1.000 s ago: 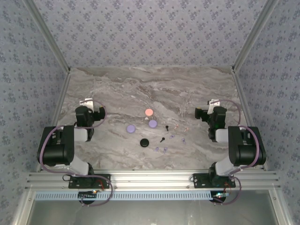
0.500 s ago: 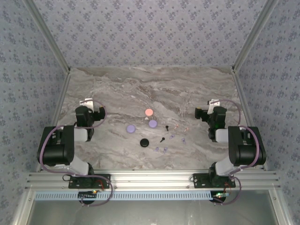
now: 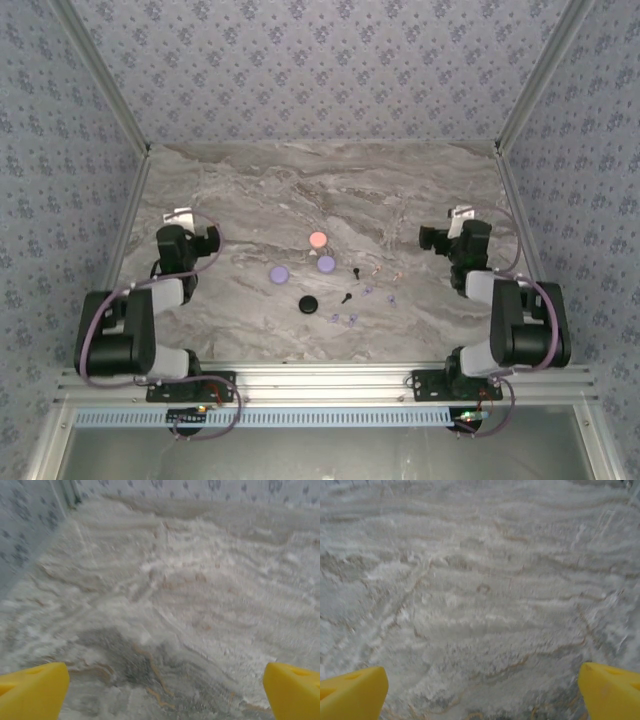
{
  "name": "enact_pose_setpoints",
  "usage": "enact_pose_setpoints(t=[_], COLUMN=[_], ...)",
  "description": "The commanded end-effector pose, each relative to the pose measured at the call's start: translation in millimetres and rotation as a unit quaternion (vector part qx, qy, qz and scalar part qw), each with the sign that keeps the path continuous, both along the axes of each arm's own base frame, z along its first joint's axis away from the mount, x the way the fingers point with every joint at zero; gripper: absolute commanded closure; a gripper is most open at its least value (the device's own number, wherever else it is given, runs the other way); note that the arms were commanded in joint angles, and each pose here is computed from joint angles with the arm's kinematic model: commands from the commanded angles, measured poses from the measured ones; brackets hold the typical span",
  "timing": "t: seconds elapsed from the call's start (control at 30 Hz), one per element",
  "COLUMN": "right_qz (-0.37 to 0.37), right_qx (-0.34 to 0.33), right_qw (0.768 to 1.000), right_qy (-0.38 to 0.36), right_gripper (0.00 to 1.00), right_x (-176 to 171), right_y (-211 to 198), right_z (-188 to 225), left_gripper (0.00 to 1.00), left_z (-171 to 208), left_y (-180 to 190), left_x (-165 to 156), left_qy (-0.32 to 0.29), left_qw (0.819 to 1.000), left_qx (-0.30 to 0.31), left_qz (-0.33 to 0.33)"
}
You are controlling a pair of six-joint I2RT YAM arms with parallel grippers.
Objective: Insert wireless bluetooth earbuds into charging case
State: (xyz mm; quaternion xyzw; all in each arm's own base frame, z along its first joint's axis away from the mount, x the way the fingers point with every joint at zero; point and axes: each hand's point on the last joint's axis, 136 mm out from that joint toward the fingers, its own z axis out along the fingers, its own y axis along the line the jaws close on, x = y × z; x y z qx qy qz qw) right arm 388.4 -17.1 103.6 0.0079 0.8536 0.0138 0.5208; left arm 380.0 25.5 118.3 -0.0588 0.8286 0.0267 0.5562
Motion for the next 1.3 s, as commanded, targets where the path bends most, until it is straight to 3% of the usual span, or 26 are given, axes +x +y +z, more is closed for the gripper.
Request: enact_pose_setpoints(t=[0.0, 0.1, 0.3, 0.53, 0.73, 0.9, 1.1, 1.27], right_qz=[-0.001, -0.004, 0.022, 0.085, 0.145, 0.161, 0.154, 0.122], right_qx=[0.028, 0.038, 0.052, 0.031, -0.007, -0.066, -0.037, -0.027], right_qw=[0.999, 0.998, 0.992, 0.98, 0.963, 0.944, 0.934, 0.927], right_qy=[0.029, 0.045, 0.113, 0.177, 0.229, 0.282, 0.32, 0.353], right_gripper=[0.0, 0.0, 0.0, 0.0, 0.0, 0.0, 0.05, 0.11], right_x=[-9, -23, -54, -85, -89, -83, -76, -75], right_y=[5, 17, 54, 124, 184, 226, 290, 318], right_z=[25, 42, 62, 68, 52, 35, 13, -20], left_gripper=[0.01, 0.01, 0.01, 0.01, 0.01, 0.01, 0.01, 0.01], left_z=[40, 53, 54, 34, 21, 17, 15, 18], left_y=[5, 1, -34, -88, -119, -125, -124, -123], left_x=[-1, -7, -29, -59, -67, -64, -60, -58], left_qy=[-0.001, 0.05, 0.114, 0.189, 0.217, 0.225, 0.225, 0.224], left_qw=[0.999, 0.992, 0.97, 0.93, 0.913, 0.911, 0.913, 0.915], left_qx=[-0.035, -0.101, -0.214, -0.311, -0.334, -0.333, -0.33, -0.325], left_qz=[0.035, 0.059, 0.017, -0.05, -0.087, -0.095, -0.087, -0.088])
